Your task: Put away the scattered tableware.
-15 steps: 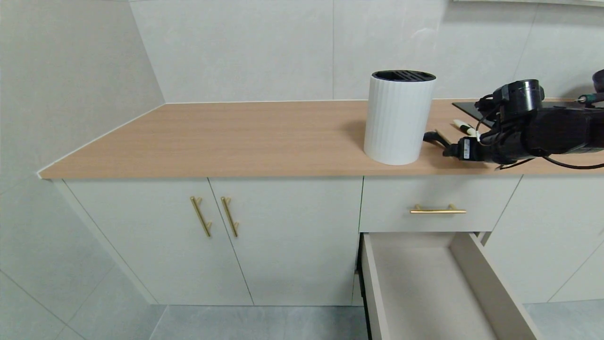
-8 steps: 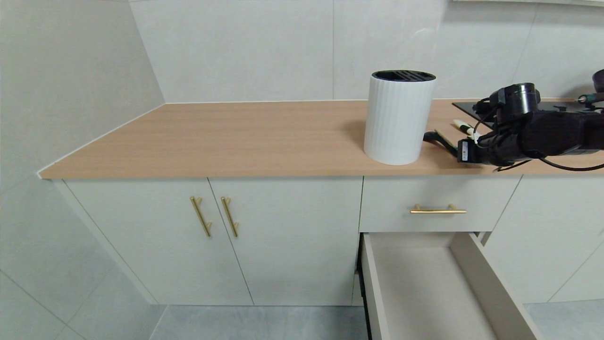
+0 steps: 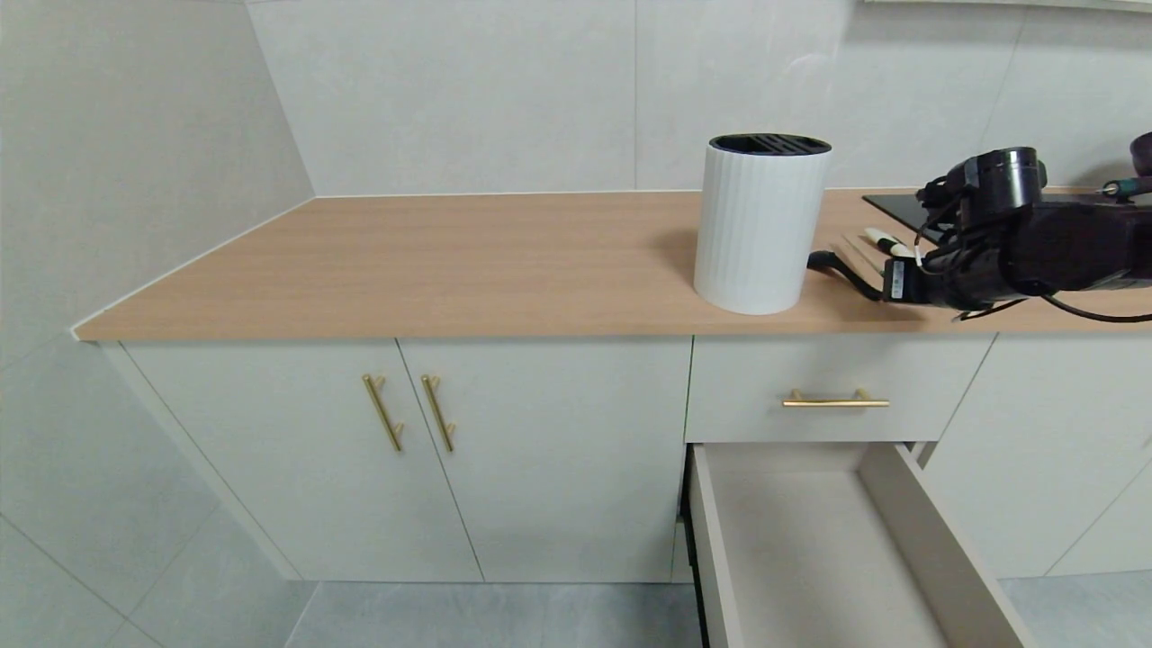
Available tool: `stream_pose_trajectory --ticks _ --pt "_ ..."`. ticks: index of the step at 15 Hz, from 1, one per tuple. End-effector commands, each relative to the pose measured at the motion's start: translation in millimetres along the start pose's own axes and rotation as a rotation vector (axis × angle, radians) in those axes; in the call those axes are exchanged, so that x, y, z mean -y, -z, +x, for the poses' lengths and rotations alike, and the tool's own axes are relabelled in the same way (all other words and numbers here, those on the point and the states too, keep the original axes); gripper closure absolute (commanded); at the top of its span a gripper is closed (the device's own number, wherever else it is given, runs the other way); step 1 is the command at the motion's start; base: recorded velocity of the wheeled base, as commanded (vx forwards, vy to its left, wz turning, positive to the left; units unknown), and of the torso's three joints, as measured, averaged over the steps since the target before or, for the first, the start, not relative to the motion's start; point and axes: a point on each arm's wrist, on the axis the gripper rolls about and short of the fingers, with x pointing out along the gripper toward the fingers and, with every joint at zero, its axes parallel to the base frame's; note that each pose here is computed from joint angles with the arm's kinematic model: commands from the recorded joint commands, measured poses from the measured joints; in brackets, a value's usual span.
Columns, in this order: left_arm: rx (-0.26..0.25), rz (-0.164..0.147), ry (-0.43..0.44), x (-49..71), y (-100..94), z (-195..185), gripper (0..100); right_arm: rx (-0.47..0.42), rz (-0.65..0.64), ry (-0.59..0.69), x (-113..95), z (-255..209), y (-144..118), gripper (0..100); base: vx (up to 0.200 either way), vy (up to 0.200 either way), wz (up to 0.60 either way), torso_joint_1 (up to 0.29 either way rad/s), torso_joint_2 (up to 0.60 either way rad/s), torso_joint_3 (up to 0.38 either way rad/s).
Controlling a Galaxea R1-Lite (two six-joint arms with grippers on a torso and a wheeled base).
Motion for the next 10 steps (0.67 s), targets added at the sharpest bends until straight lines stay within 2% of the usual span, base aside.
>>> stream_pose_trajectory --ticks 1,3,7,10 --pt "-0.001 0.000 0.000 0.0 0.0 0.1 0 0.041 0.039 -0.008 4.3 -32.7 -9.4 100 0.000 0.000 0.00 0.000 0.00 0.000" --pt "-0.001 0.000 0.000 0.0 0.0 0.1 0 0.064 0.068 -0.027 9.7 -75.1 -8.4 100 0.000 0.000 0.00 0.000 0.00 0.000" --pt "-0.001 0.000 -0.001 0.0 0.0 0.1 0 0.100 0.070 -0.096 25.1 -157.1 11.8 100 0.000 0.000 0.00 0.000 0.00 0.000" --pt "-0.001 0.000 -0.001 0.0 0.0 0.1 0 0.085 0.062 -0.153 31.6 -191.9 34.3 100 0.000 0.000 0.00 0.000 0.00 0.000"
